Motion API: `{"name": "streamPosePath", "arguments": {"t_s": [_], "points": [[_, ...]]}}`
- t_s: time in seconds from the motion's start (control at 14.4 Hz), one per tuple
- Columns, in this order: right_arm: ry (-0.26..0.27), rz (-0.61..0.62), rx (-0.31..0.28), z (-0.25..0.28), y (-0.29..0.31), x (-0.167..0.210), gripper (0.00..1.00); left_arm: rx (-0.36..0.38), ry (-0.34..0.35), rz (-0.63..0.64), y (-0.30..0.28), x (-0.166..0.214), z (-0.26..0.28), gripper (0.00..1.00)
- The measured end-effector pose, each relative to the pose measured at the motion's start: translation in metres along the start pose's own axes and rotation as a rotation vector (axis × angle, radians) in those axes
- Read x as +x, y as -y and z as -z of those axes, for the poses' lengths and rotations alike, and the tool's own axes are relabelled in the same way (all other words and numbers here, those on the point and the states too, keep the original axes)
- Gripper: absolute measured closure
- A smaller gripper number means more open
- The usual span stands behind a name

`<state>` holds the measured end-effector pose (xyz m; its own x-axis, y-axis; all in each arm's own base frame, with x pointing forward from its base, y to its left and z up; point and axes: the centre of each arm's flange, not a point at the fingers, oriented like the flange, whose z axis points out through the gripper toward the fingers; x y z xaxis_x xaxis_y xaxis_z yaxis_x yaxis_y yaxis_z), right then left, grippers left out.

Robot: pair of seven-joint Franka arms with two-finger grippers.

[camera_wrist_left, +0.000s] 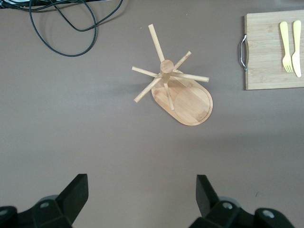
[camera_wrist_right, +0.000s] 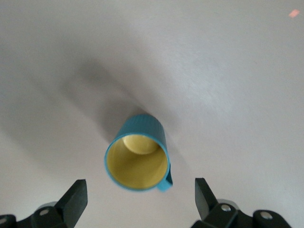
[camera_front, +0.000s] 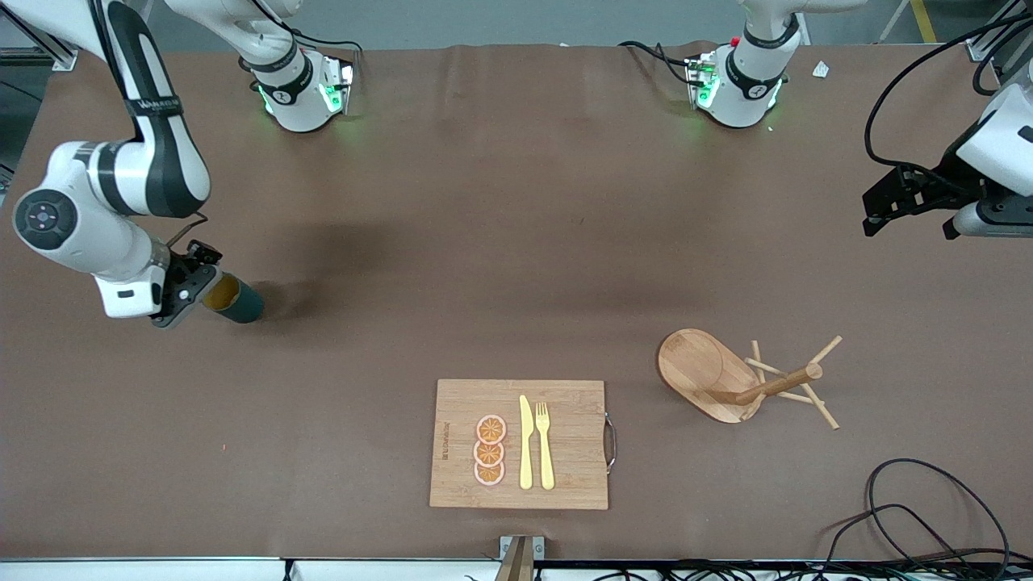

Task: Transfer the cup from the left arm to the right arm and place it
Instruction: 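Set the teal mug down and open the right gripper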

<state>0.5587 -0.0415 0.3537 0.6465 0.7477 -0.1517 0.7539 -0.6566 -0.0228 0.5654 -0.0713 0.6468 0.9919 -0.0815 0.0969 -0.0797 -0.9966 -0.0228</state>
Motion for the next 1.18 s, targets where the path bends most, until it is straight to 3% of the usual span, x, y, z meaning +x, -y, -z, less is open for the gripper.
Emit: {"name": "streamPosePath", "arguments": {"t_s": [0.28, 0.83, 1.18], "points": [[-0.012, -0.232, 0.059, 0.059, -0.009, 0.002, 0.00, 0.000, 0.003, -0.001, -0.001, 0.000, -0.002, 0.00], [0.021, -0.731, 0.085, 0.147, -0.022, -0.018, 0.00, 0.000, 0.003, 0.001, 0.001, 0.000, -0.001, 0.00], [0.024, -0.843, 0.096, 0.195, -0.011, -0.048, 0.00, 0.000, 0.002, 0.003, 0.002, 0.001, -0.001, 0.00]]}}
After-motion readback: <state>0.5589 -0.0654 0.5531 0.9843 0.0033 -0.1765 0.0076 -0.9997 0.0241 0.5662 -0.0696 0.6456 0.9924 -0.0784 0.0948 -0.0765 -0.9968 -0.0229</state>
